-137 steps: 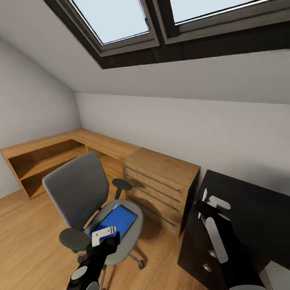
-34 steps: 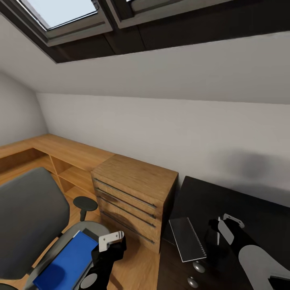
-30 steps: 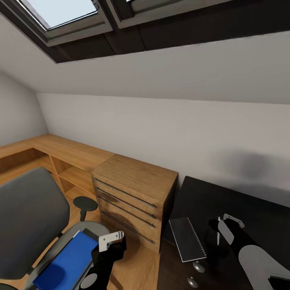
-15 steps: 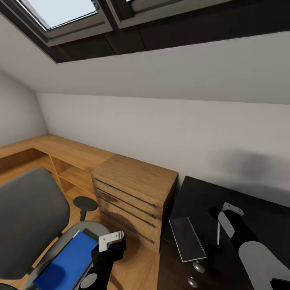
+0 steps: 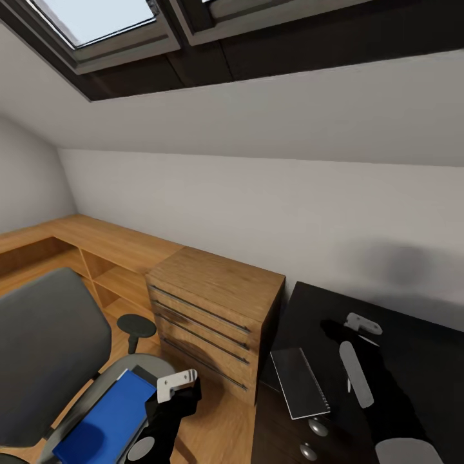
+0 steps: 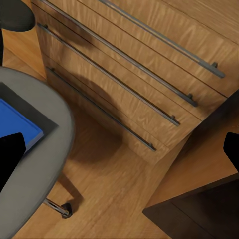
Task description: In the bedroom, organize the workspace by keeping the computer under the desk, ensuring the monitor is on the desk, placing the keyboard on the desk next to the monitor, placing the mouse on the desk next to the keyboard, moving the folder from the swivel chair onto the desk next to the mouse, stacking the notebook on top of the folder with the pen on top of the notebook, and positioning the swivel chair next to the desk.
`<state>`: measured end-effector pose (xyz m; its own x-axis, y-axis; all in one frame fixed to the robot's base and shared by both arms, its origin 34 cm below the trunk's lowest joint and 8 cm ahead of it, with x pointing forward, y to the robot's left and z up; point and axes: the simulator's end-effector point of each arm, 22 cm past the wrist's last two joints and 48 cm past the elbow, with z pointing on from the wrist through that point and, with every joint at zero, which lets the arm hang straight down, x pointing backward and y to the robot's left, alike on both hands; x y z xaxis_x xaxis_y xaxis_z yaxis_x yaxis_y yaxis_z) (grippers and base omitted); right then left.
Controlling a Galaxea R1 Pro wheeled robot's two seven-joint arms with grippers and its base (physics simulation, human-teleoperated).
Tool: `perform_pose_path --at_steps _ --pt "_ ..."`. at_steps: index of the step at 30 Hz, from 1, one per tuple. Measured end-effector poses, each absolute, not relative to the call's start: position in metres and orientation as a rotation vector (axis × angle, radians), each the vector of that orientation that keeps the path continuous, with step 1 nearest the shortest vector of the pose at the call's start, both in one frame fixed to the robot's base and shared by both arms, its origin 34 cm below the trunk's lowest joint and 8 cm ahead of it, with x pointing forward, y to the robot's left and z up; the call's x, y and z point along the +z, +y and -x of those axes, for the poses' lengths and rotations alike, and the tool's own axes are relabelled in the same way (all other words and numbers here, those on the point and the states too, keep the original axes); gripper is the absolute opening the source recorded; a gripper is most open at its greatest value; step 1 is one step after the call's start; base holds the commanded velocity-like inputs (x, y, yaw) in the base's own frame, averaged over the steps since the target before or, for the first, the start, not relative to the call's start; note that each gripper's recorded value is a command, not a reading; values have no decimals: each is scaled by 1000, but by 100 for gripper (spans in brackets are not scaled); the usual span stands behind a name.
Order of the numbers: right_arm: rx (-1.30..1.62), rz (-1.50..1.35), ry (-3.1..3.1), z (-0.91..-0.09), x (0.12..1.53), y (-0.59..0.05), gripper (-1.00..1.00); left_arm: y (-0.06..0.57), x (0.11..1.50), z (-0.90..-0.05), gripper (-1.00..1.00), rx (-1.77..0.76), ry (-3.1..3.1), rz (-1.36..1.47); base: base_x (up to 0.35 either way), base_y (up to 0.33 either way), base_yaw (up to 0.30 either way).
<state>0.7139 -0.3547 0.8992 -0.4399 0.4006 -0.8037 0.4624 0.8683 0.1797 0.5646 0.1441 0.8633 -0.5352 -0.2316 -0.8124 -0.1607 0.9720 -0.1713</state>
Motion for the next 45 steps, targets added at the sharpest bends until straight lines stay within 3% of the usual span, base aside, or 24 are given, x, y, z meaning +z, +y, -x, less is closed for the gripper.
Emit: perform_pose_path --at_steps 12,17,45 --pt "-64 -601 2086 -714 905 -340 100 144 863 -565 100 -92 2146 275 0 0 0" --pt "8 -595 2077 -718 912 -301 100 146 863 -565 100 -87 2145 274 0 0 105" --pt "9 -594 2074 -718 913 -298 100 167 867 -572 100 -57 2125 324 0 0 117"
